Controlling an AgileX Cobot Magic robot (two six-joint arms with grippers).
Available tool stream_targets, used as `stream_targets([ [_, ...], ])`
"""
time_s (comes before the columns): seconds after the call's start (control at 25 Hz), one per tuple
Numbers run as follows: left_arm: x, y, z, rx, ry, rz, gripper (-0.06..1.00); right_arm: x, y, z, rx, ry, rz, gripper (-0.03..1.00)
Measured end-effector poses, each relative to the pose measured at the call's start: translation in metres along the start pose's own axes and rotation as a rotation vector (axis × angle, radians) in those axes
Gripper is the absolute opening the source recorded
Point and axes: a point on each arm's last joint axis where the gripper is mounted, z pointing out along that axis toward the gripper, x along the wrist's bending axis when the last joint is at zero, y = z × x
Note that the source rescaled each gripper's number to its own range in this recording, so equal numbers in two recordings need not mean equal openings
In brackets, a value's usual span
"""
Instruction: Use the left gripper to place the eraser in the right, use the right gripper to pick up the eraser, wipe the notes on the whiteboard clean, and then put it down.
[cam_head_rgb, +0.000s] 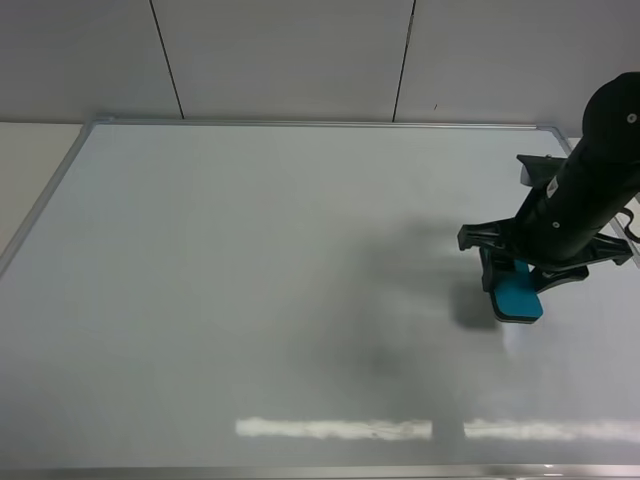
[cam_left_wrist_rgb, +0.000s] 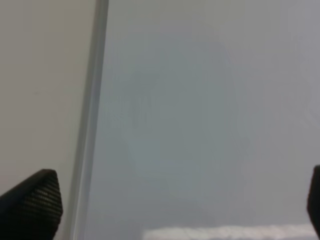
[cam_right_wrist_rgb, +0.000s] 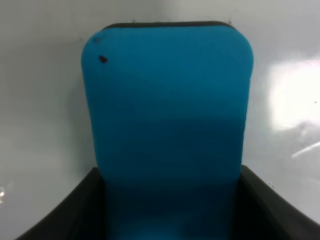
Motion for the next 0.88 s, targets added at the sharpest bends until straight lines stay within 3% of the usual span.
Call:
stream_targets([
  [0.08,0.000,0.000,0.000,0.000,0.000,0.000,1.00,0.004,-0.001,0.001,0.002,0.011,-0.008,0.02],
  [0.16,0.000,0.000,0.000,0.000,0.000,0.000,1.00,0.007,-0.002,0.004,0.018,0.019,-0.003,0.13],
  [0.36,0.000,0.000,0.000,0.000,0.000,0.000,1.00,0.009,0.000,0.013,0.025,0.038,0.019,0.73],
  [0.44,0.000,0.000,0.000,0.000,0.000,0.000,1.00,0.010,0.002,0.014,0.009,0.047,0.025,0.85],
  [0.68,0.000,0.000,0.000,0.000,0.000,0.000,1.00,0.015,0.004,0.011,-0.033,0.069,0.020,0.92],
  [0.88,0.000,0.000,0.000,0.000,0.000,0.000,1.00,0.016,0.007,-0.028,-0.210,0.140,0.015,0.92],
])
